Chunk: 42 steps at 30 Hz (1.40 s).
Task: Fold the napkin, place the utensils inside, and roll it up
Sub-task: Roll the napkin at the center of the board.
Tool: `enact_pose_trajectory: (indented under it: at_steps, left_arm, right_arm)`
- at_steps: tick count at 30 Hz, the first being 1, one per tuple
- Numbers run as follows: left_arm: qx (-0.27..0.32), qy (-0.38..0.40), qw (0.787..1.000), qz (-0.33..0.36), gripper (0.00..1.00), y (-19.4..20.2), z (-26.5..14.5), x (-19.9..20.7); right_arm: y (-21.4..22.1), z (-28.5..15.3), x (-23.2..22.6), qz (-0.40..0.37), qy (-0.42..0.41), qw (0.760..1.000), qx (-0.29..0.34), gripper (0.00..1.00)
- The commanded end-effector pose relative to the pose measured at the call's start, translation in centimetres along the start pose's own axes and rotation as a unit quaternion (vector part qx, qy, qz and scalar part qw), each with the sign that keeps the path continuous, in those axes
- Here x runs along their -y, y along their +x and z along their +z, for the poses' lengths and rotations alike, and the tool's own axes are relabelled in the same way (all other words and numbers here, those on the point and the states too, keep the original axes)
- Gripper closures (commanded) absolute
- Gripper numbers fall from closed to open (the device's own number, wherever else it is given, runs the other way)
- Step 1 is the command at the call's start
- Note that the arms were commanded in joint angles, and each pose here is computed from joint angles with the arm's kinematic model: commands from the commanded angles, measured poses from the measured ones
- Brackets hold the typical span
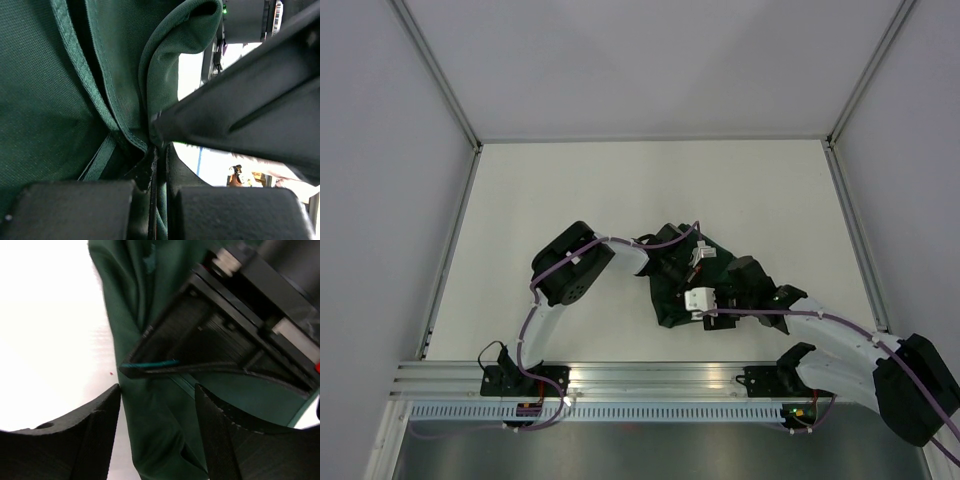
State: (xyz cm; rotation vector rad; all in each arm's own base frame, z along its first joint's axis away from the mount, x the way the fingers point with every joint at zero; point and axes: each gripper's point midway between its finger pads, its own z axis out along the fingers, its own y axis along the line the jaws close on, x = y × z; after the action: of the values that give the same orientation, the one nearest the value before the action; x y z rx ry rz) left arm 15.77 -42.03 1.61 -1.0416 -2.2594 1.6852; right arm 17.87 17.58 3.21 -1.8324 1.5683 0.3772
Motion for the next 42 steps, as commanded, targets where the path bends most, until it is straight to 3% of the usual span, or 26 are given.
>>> enact_pose_trajectory:
  at_steps: [1,9,17,24,32,38,42]
  left_arm:
    - [-0.013,-0.050,0.997,-0.063,0.98,1.9,0.6,-3.4]
    - [-0.013,-0.047,0.997,-0.058,0.98,1.9,0.6,-3.2]
    - [-0.006,-0.041,0.998,-0.044,0.96,1.1,0.0,-2.5]
    - [0.030,-0.052,0.998,-0.009,0.73,-1.0,-2.0,-0.6]
    - [0.102,-0.086,0.991,0.027,0.69,-4.5,-5.9,2.2]
    - [0.233,-0.158,0.959,0.034,0.69,-6.5,-11.3,2.4]
    - [0.309,-0.237,0.919,0.057,0.71,-7.0,-14.5,2.3]
  right_arm:
    - [-0.3,0.7,-0.4,-0.007,-0.004,1.000,-0.004,0.35]
    - [0.3,1.5,-1.4,-0.001,-0.024,0.999,-0.021,0.51]
    - [0.9,1.4,-2.4,0.018,-0.048,0.998,-0.039,0.76]
    - [1.0,1.3,-3.7,0.039,-0.093,0.994,-0.050,0.89]
    - [0.4,1.0,-4.6,0.064,-0.142,0.987,-0.038,0.92]
    - [0.9,0.2,-4.3,0.110,-0.194,0.974,-0.027,0.93]
    - [1.1,0.0,-3.6,0.147,-0.239,0.960,-0.014,0.94]
